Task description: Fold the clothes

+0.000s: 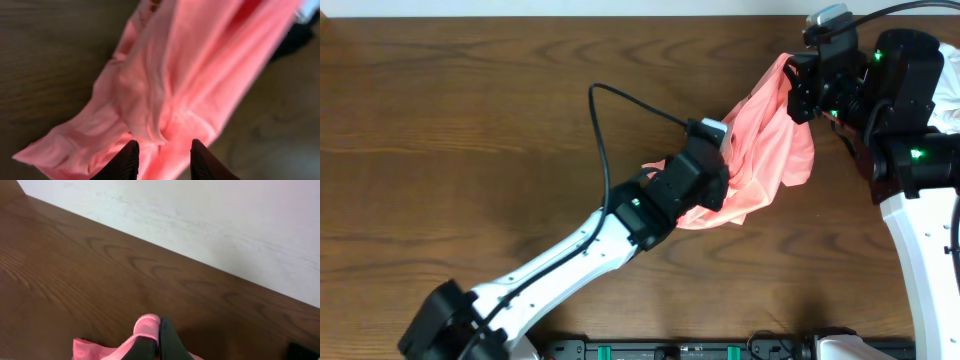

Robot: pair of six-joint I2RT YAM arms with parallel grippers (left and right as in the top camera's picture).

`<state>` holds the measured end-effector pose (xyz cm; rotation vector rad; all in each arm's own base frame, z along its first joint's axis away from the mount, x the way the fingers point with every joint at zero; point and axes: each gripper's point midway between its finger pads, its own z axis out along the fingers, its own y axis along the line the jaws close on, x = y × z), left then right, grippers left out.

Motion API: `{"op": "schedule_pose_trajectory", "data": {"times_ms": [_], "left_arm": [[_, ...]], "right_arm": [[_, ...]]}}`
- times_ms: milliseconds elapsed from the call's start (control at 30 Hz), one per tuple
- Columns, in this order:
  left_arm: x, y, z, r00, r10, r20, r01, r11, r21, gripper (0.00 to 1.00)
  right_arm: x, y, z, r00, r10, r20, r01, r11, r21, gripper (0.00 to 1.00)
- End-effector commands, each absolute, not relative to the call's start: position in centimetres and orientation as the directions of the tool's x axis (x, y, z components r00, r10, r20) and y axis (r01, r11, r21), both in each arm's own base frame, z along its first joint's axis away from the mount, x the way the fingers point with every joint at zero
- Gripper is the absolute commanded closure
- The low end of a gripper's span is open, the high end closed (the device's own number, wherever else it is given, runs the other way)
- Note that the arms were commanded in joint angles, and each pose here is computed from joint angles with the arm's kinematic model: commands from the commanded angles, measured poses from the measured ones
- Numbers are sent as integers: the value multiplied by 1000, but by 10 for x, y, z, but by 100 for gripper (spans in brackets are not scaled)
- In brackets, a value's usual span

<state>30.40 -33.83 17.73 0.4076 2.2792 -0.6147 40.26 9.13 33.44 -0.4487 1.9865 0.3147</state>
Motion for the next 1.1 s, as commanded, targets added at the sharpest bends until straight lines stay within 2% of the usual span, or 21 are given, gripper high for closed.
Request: {"op": "schedule_pose_trajectory", "data": {"times_ms": [0,333,633,1067], "left_arm": [[321,-338,171,-683,24,-730,368,875,-316,66],[327,-345,167,-716,-107,-689,275,865,-421,66],[334,-354,138,-757,-197,-622,176,856,-486,66],[327,-368,130,-747,-193,-636,185,859,-477,66]], "right_arm": [[406,83,342,-385,-171,-907,-426,905,11,99],[406,83,342,-384,-171,-907,-425,905,10,99],[407,83,343,-382,-171,-908,-425,905,9,99],[407,83,342,-383,-171,-908,-425,905,9,99]]}}
